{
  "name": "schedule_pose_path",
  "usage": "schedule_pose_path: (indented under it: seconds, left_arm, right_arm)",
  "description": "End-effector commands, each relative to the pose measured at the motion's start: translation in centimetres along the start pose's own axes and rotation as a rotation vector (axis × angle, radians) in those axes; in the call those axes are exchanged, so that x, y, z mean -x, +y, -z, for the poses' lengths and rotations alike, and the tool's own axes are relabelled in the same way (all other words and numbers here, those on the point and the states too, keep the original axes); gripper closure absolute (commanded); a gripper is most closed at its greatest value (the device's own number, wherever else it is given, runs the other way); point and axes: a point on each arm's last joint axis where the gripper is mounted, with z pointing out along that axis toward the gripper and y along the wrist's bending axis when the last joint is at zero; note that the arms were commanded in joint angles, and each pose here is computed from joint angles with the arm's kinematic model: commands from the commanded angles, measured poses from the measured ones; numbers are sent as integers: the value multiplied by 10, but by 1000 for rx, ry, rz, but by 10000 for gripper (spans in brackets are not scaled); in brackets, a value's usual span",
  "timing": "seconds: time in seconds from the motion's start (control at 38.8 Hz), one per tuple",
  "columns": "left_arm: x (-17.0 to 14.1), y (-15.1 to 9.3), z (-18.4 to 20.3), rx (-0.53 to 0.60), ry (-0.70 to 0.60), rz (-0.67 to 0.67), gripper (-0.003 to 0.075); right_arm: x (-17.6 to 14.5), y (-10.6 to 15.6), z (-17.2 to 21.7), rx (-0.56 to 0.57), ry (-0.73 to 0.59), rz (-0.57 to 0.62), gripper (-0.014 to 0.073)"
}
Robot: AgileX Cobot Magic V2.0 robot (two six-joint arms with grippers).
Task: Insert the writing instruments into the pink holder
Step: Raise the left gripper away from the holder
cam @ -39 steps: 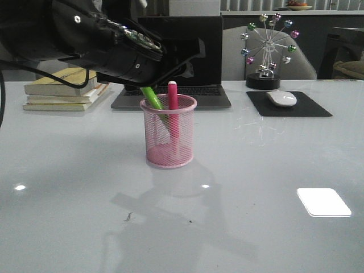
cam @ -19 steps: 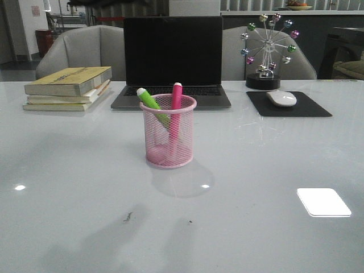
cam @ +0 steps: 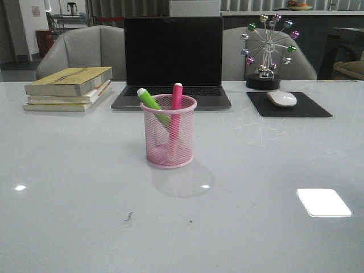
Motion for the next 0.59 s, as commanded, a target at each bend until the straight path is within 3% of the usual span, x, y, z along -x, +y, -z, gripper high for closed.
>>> schedule_pose_path:
  seconds: [0.0,0.18,0.33,0.57]
  left_arm:
    - [17,10,29,44,-58,0,297]
    - [-5,17,49,90,-9,12,297]
    - [-43,13,63,86,49,25,297]
    - [-75,6,94,89,2,31,297]
  right_arm:
    - [14,-4,9,-26,-114,15,260]
    - [13,-4,20,-30,-147,5,260]
    - [11,-5,31,-35,-165,3,260]
    - [4,-4,41,-36,-135,0,260]
